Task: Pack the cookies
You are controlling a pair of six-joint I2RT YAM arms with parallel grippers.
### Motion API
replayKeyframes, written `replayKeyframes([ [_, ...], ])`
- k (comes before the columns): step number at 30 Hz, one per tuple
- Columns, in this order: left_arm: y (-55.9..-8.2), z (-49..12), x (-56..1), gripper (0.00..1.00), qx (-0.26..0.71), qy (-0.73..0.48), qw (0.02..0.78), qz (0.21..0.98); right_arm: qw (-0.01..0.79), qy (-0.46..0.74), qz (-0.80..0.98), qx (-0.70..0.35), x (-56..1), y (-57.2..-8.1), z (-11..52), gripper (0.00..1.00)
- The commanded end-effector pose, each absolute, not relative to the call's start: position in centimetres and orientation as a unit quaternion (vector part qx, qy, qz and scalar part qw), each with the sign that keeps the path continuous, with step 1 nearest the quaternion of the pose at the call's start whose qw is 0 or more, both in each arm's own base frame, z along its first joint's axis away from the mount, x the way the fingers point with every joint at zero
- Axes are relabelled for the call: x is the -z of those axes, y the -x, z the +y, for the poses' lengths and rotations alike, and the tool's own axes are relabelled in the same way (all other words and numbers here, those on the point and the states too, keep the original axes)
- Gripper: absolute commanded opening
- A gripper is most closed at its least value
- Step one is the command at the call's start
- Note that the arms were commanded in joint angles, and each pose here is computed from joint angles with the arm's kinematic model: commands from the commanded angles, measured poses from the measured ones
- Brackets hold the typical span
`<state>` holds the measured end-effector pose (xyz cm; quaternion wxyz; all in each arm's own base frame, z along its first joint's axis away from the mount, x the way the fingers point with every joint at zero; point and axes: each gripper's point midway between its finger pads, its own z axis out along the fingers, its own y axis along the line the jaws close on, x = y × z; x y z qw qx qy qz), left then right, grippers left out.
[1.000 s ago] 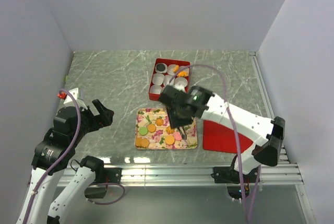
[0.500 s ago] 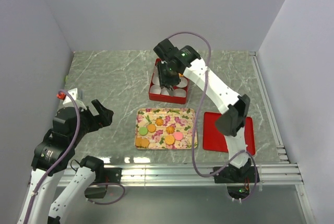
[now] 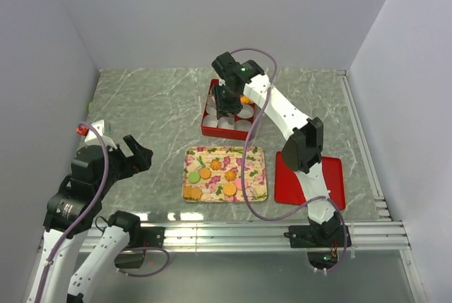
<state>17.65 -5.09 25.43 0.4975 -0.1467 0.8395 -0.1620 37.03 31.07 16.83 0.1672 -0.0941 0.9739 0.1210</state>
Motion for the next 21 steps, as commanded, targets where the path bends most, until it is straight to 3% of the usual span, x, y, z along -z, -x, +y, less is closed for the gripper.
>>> replayKeyframes([
  [1, -18.4, -5.4, -25.9, 0.99, 0.167, 0.135, 0.506, 0.836, 0.201, 0.096, 0.961, -0.162, -18.2, -39.4, 32.1, 0.38],
  [21, -18.6, -5.3, -25.7, 0.99, 0.164, 0.135, 0.503, 0.838, 0.197, 0.077, 0.96, -0.181, -16.8, -41.6, 31.9, 0.52],
])
